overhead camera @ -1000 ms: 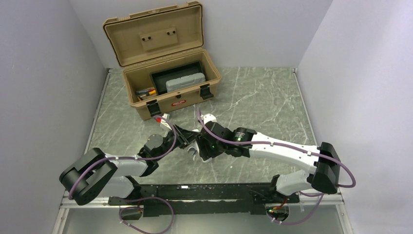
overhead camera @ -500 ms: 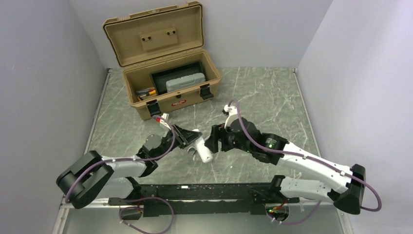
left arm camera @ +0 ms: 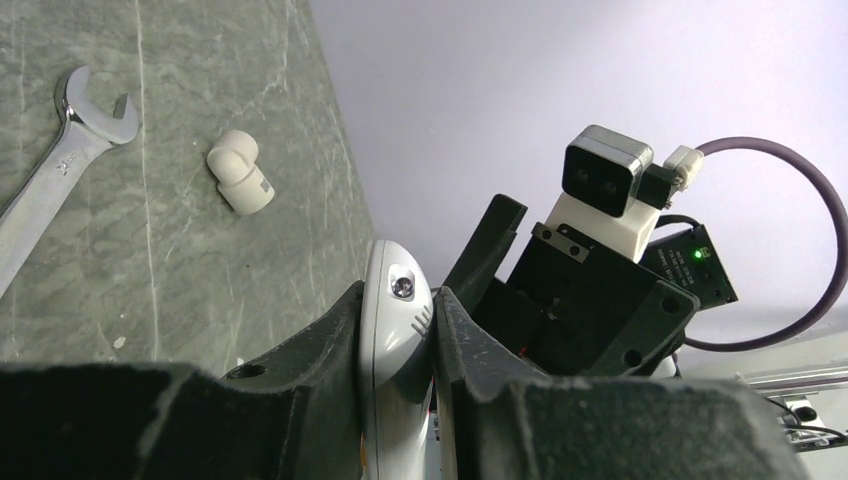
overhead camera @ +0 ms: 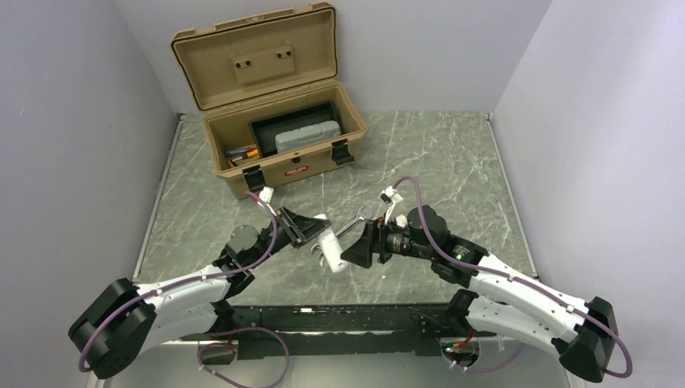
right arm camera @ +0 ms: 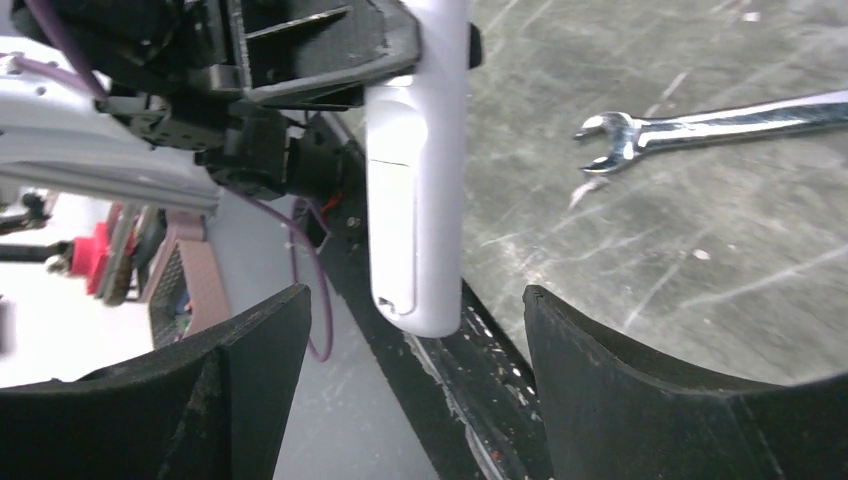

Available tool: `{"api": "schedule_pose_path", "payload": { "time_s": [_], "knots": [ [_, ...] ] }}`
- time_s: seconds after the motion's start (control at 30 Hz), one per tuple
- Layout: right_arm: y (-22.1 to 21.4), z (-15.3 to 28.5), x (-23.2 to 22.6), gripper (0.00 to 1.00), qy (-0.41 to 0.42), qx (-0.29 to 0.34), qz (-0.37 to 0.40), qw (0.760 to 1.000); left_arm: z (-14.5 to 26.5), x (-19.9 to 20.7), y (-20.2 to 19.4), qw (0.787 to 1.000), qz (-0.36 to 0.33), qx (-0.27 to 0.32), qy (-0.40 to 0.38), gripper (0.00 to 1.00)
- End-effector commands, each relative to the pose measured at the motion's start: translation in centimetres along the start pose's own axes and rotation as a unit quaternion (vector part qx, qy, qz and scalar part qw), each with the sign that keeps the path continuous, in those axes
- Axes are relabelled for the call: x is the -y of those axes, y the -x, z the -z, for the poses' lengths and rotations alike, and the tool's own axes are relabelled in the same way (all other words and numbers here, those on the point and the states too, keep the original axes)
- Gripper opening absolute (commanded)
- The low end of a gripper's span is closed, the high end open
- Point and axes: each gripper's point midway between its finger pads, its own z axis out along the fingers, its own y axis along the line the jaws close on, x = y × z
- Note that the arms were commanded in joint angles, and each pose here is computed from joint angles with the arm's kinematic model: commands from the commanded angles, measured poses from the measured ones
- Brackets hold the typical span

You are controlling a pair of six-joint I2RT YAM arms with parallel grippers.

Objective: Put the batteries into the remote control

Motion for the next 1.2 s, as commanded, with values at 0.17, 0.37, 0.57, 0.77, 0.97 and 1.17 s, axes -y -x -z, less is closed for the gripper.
{"api": "schedule_pose_path", "payload": {
  "time_s": [0.17,0.37,0.57,0.77,0.97,1.17],
  "knots": [
    [0.7,-1.1,-3.0,0.8,0.089,0.005,-0.012,0.996,0.0,2.5,0.0,0.999,0.0,-0.006,-0.044,0.0],
    [0.0,-1.4,-2.7,0.76,0.092,-0.008,-0.018,0.996,0.1,3.0,0.0,0.999,0.001,-0.007,-0.052,0.0],
    [-0.8,-1.8,-2.5,0.7,0.095,-0.025,-0.024,0.995,0.1,3.4,0.2,0.998,0.002,-0.006,-0.057,0.0],
    [-1.0,-2.0,-2.5,0.65,0.101,-0.024,-0.028,0.994,0.1,3.9,0.2,0.998,0.007,-0.006,-0.066,0.0],
    [-0.8,-2.0,-2.7,0.56,0.112,-0.014,-0.036,0.993,0.2,4.0,0.2,0.997,0.01,-0.006,-0.071,0.0],
    [-0.7,-2.3,-3.0,0.53,0.12,-0.015,-0.039,0.992,0.2,4.1,0.2,0.997,0.008,-0.006,-0.071,0.0]
  ]
}}
